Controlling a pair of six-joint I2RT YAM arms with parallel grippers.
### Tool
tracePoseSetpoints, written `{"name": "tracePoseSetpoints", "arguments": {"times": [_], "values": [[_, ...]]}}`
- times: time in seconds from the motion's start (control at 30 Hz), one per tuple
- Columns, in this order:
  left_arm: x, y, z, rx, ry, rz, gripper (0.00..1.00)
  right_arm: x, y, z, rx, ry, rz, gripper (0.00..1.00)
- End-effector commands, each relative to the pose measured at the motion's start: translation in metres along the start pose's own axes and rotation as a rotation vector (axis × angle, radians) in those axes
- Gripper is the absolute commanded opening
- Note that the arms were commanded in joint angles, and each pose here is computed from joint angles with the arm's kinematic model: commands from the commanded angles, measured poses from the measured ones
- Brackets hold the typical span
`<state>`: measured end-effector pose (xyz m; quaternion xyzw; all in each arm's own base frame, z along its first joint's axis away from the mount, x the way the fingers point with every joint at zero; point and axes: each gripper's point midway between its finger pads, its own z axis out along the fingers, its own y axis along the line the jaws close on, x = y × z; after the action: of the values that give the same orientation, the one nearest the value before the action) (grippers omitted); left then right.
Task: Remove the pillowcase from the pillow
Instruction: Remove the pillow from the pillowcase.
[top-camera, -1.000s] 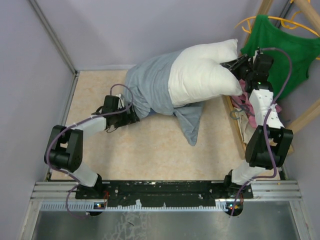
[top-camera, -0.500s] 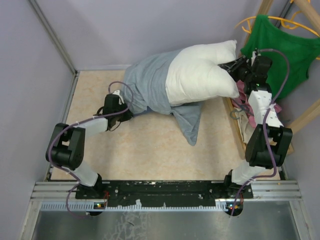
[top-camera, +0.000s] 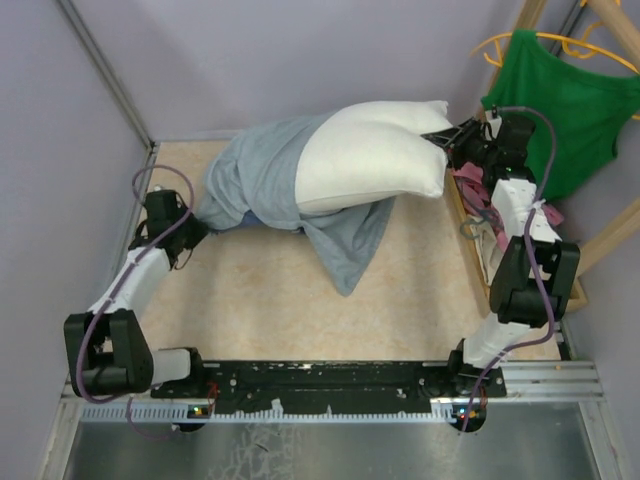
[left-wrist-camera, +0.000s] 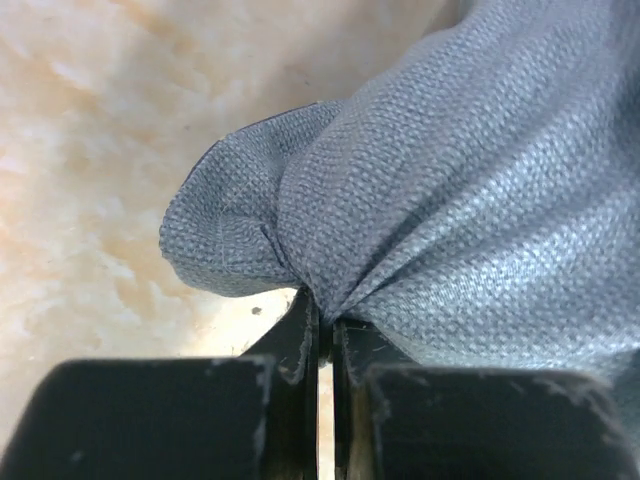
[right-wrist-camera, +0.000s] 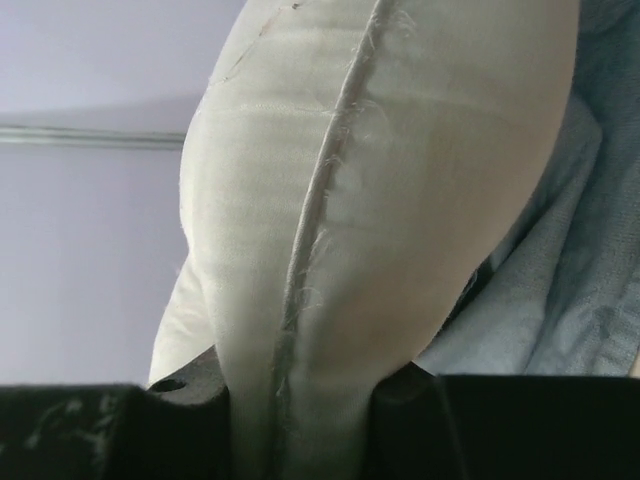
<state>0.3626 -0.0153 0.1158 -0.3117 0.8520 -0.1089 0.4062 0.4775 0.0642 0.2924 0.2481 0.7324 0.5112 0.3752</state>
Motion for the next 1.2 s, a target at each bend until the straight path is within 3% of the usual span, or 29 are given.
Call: {"name": "tracePoseSetpoints", "arguments": {"times": [0.0,0.23,0.43,0.47,0.53,0.57,0.63,0.73,0.77,0.83,0.93,1.17], "values": [[-0.003,0.118,-0.012,-0.379,0.009,-0.171,0.00,-0.105,0.088,-0.055,-0.221,-0.337,-0.211,0.00],[-0.013,0.132,-0.021,-0.422,0.003,-0.201,0.00,-0.125,0.075,-0.058,-0.173,-0.357,-0.217,0.00],[-0.025,0.147,-0.034,-0.458,-0.040,-0.233,0.15,-0.129,0.063,-0.060,-0.071,-0.377,-0.274,0.00],[-0.028,0.148,-0.036,-0.456,-0.052,-0.247,0.28,-0.130,0.064,-0.060,-0.067,-0.374,-0.278,0.00],[-0.034,0.153,-0.041,-0.452,-0.071,-0.291,0.67,-0.132,0.067,-0.058,-0.075,-0.361,-0.286,0.00],[-0.037,0.155,-0.042,-0.443,-0.076,-0.306,0.82,-0.134,0.067,-0.057,-0.076,-0.351,-0.286,0.00],[-0.046,0.151,-0.044,-0.409,-0.077,-0.290,0.93,-0.134,0.068,-0.055,-0.076,-0.326,-0.294,0.00],[-0.068,0.103,-0.047,-0.173,-0.069,-0.151,0.94,-0.125,0.071,-0.048,-0.076,-0.281,-0.333,0.00],[-0.074,0.079,-0.049,-0.060,-0.084,-0.086,0.99,-0.120,0.072,-0.044,-0.068,-0.265,-0.348,0.00],[-0.086,0.030,-0.055,0.099,-0.141,0.048,1.00,-0.105,0.077,-0.034,-0.055,-0.224,-0.392,0.00],[-0.080,-0.048,-0.056,0.203,-0.172,0.262,1.00,-0.075,0.082,-0.012,-0.034,-0.148,-0.457,0.00],[-0.082,-0.148,-0.007,0.396,-0.114,0.357,1.00,-0.028,0.084,0.011,-0.037,-0.031,-0.493,0.00]]}}
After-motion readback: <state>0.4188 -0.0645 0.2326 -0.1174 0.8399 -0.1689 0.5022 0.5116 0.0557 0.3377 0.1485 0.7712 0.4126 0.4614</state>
